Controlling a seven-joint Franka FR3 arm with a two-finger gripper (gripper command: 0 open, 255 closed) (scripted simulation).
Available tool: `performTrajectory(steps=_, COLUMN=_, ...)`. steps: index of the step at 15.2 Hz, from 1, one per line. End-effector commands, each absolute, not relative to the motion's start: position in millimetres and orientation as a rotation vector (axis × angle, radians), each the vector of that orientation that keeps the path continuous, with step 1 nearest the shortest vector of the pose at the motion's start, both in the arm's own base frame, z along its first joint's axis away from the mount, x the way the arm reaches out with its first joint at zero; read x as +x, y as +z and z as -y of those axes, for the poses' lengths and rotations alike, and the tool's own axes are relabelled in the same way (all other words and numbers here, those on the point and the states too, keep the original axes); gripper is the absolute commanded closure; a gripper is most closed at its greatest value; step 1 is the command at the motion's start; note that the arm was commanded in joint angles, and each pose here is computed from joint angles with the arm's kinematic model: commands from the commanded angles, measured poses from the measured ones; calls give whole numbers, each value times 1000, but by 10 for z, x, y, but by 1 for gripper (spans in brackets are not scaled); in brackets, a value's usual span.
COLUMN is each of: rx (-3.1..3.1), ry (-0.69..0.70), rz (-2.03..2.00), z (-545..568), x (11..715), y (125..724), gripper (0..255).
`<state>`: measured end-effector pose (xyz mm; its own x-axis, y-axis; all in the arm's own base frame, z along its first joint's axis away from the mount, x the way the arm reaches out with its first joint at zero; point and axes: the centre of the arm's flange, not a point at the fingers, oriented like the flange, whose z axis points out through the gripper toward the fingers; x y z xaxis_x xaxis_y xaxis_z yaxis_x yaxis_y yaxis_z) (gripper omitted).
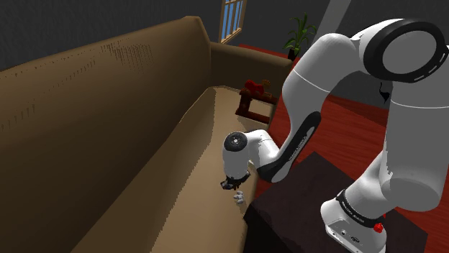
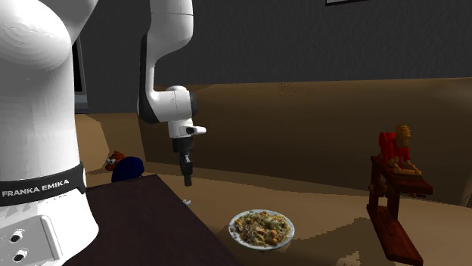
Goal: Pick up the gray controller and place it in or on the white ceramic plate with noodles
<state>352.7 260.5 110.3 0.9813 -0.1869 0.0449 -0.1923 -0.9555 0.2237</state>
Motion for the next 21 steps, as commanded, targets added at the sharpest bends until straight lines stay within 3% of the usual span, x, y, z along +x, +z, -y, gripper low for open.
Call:
performTrajectory(steps=1, rx=2899, ry=34, rz=281, z=-2605, x=3527, y=1103, gripper=255)
performTrajectory(steps=6, rx=2899, ry=34, rz=281, z=-2605, x=3527, y=1103, gripper=255)
performTrajectory(steps=7, rx=2899, ry=34, rz=281, z=-2605, x=3527, y=1103, gripper=0)
performTrajectory(steps=21, rx=2956, ry=-4, rz=268, z=-2367, x=3418, y=482, gripper=0)
